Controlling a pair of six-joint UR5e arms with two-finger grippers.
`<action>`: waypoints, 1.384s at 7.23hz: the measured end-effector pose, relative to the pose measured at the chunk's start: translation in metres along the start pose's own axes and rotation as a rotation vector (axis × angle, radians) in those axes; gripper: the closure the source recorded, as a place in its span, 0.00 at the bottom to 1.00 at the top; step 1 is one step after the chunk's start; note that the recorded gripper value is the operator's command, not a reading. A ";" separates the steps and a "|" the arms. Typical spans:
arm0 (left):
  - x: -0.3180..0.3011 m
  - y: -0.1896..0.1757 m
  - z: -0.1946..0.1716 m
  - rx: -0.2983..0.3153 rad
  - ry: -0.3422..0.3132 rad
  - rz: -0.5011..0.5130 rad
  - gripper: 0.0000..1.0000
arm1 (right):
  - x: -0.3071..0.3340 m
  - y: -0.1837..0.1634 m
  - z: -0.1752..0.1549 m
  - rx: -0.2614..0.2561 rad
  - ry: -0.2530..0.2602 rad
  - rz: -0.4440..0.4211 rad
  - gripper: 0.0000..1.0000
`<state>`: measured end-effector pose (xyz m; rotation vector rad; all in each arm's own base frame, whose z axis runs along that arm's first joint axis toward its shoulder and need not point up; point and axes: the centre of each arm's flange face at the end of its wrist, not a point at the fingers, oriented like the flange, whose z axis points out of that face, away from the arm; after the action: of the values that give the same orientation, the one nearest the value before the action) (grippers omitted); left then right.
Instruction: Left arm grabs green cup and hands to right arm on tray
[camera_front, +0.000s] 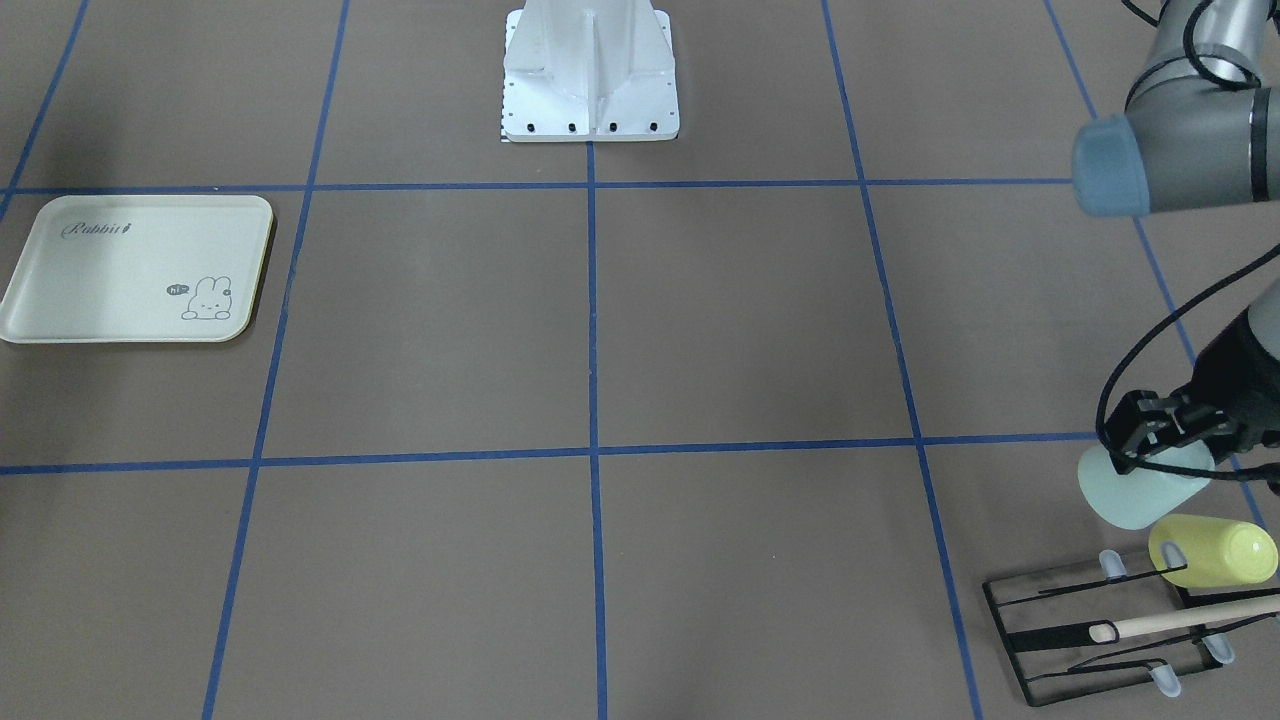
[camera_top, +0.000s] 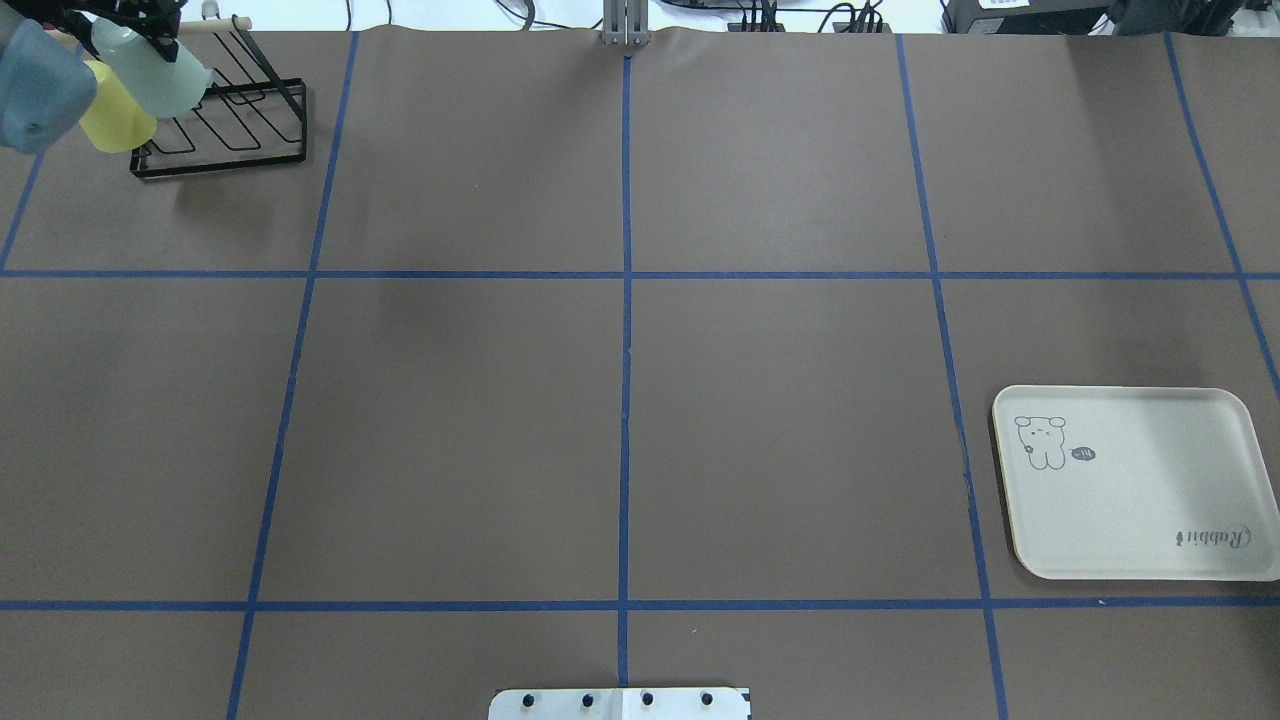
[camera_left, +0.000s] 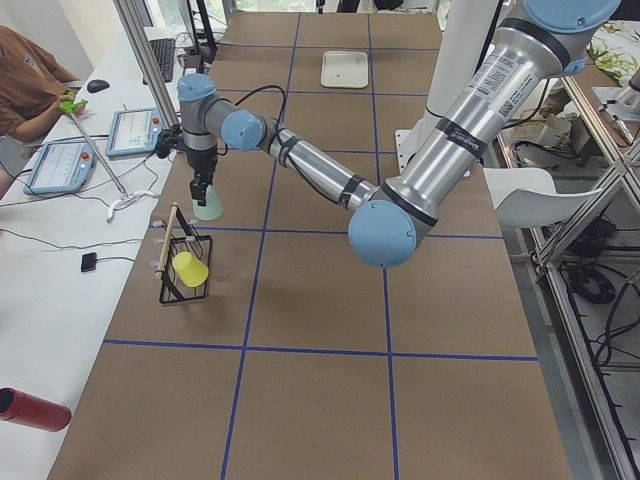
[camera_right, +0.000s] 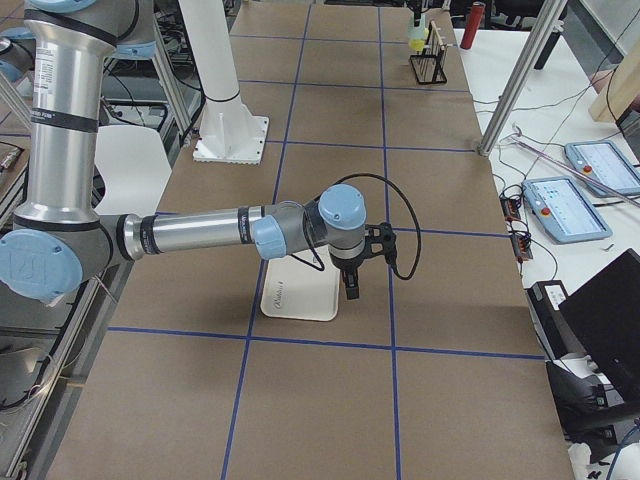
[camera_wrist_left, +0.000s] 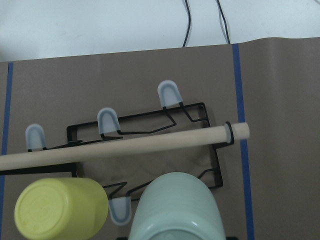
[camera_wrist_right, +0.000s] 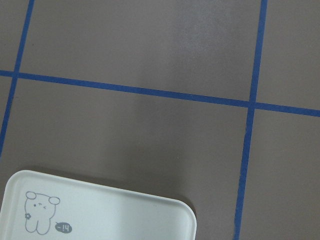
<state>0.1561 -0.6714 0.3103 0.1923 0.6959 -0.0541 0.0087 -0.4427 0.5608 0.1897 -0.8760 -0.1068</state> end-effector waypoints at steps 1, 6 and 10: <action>0.021 0.016 -0.025 0.001 0.032 -0.043 1.00 | -0.008 -0.003 0.001 0.011 -0.027 -0.024 0.00; 0.233 0.135 -0.079 -0.112 0.390 -0.344 1.00 | -0.112 -0.075 -0.005 0.026 -0.202 -0.094 0.00; 0.301 0.178 -0.099 -0.225 0.740 -0.579 1.00 | -0.222 -0.111 -0.001 0.056 -0.323 0.016 0.01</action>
<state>0.3444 -0.4735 0.0711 -0.2289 1.4718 -0.4735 -0.1337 -0.5129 0.3700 0.2209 -1.2027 -0.0995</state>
